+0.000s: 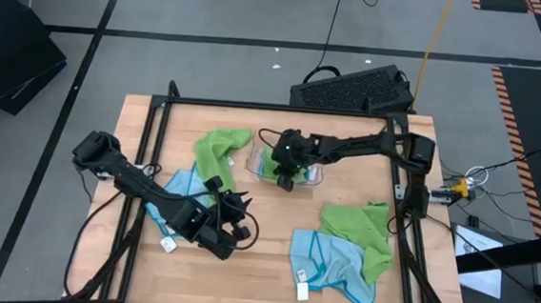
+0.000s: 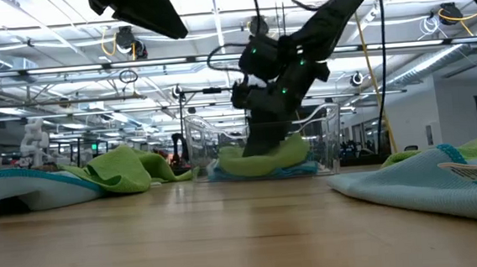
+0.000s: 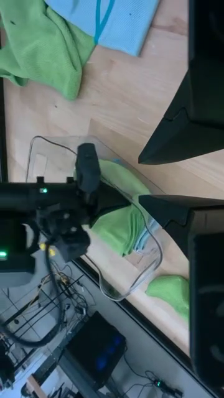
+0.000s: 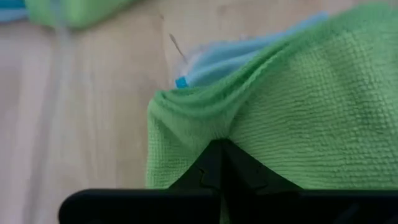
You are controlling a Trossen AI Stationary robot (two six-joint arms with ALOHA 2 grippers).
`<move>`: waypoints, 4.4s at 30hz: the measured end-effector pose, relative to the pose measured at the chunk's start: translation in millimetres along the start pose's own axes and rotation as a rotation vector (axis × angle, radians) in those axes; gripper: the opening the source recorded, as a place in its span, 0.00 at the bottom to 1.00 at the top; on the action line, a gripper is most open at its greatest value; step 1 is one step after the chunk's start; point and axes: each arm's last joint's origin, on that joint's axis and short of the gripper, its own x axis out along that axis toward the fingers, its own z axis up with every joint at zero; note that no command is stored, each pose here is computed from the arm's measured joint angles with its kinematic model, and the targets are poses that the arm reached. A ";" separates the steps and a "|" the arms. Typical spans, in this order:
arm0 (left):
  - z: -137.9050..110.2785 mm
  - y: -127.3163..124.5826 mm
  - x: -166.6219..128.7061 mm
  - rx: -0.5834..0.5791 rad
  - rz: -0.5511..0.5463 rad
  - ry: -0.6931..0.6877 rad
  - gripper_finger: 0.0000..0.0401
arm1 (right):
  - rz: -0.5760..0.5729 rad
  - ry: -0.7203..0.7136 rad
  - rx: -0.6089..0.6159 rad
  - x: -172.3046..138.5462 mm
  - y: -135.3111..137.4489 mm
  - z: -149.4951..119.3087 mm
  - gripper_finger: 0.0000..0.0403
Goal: Fold microfiber towels
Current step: Stack the folded bottom left green microfiber cloth on top of the blue microfiber cloth into the transparent bin, then adjust the transparent bin, then fold the left green microfiber cloth
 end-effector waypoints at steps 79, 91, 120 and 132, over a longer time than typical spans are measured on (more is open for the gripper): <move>15.4 2.2 16.0 -0.054 -0.036 -0.027 0.22 | -0.246 -0.277 -0.189 -80.7 147.2 -106.3 0.00; 15.6 1.9 16.0 -0.061 -0.044 -0.024 0.22 | -0.368 -0.316 -0.161 -75.8 127.9 -115.9 0.00; 12.8 6.2 19.3 -0.097 -0.018 0.005 0.22 | -0.470 -0.273 -0.318 -83.8 99.6 -104.0 0.00; -42.4 3.2 12.6 -0.249 -0.044 0.258 0.35 | -0.149 -0.315 -0.545 -136.8 126.7 -110.6 0.00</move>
